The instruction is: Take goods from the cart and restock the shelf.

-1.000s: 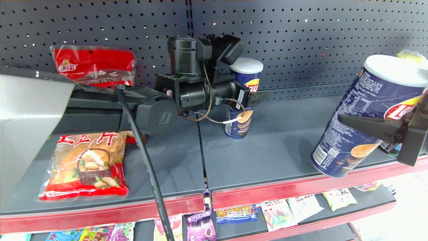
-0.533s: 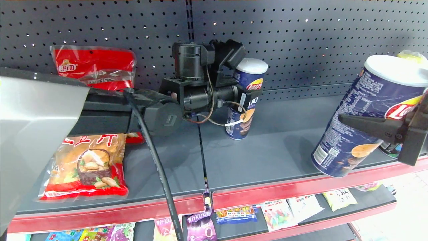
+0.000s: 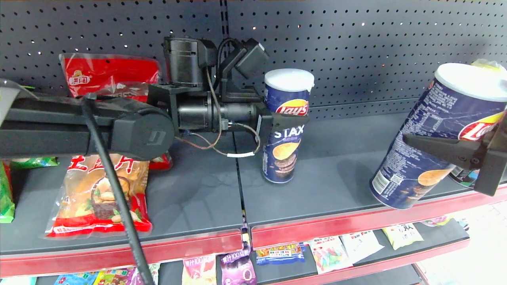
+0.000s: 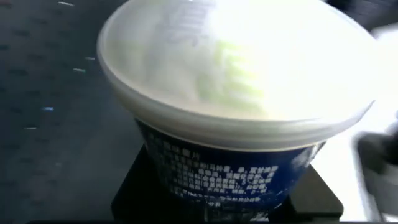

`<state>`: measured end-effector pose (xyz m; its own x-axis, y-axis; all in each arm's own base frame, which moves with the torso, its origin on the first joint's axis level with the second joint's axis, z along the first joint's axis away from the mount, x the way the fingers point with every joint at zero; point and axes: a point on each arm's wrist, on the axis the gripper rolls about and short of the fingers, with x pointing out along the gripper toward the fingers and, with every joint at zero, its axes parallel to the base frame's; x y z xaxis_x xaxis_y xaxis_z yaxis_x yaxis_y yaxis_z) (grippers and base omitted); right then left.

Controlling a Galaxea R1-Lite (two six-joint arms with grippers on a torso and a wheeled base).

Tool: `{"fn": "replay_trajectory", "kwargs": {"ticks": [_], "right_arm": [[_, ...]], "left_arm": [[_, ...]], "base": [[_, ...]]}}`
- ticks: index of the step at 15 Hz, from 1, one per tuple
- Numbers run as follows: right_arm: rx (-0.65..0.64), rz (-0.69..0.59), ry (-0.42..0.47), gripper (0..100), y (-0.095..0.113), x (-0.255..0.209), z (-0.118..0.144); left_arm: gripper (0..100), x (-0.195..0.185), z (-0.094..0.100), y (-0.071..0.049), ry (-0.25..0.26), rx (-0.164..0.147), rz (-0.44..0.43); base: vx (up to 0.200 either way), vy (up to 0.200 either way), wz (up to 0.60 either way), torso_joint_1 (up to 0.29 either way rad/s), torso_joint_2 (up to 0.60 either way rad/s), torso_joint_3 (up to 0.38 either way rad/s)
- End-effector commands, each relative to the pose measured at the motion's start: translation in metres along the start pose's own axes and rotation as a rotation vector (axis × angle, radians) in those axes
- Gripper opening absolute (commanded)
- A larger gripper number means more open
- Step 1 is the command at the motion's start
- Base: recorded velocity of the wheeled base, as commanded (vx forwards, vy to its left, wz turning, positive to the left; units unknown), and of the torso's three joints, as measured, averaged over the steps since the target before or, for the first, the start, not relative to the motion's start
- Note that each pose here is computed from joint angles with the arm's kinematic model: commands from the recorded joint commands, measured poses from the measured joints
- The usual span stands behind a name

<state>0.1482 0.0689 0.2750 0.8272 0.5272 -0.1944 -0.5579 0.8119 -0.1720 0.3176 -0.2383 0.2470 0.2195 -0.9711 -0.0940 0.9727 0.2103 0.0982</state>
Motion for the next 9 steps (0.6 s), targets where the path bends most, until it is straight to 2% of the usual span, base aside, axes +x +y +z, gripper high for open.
{"fn": "replay_trajectory", "kwargs": {"ticks": [1,2,4,5,9], "right_arm": [[-0.002,0.002,-0.004,0,0.000,0.000,0.001],[0.000,0.003,-0.002,0,0.000,0.000,0.001],[0.000,0.003,-0.002,0,0.000,0.000,0.000],[0.001,0.002,0.000,0,0.000,0.000,0.000],[0.001,0.004,0.005,0,0.000,0.002,-0.001]], "left_arm": [[0,-0.015,0.000,-0.016,0.007,0.021,-0.057],[0,-0.015,-0.007,-0.018,0.019,0.044,-0.081],[0,-0.014,-0.016,-0.021,0.030,0.062,-0.122],[0,-0.009,-0.017,-0.028,0.032,0.059,-0.148],[0,-0.005,-0.020,-0.035,0.043,0.044,-0.167]], "base": [[0.000,0.000,0.00,0.000,0.00,0.000],[0.000,0.000,0.00,0.000,0.00,0.000],[0.000,0.000,0.00,0.000,0.00,0.000],[0.000,0.000,0.00,0.000,0.00,0.000],[0.000,0.000,0.00,0.000,0.00,0.000]]}}
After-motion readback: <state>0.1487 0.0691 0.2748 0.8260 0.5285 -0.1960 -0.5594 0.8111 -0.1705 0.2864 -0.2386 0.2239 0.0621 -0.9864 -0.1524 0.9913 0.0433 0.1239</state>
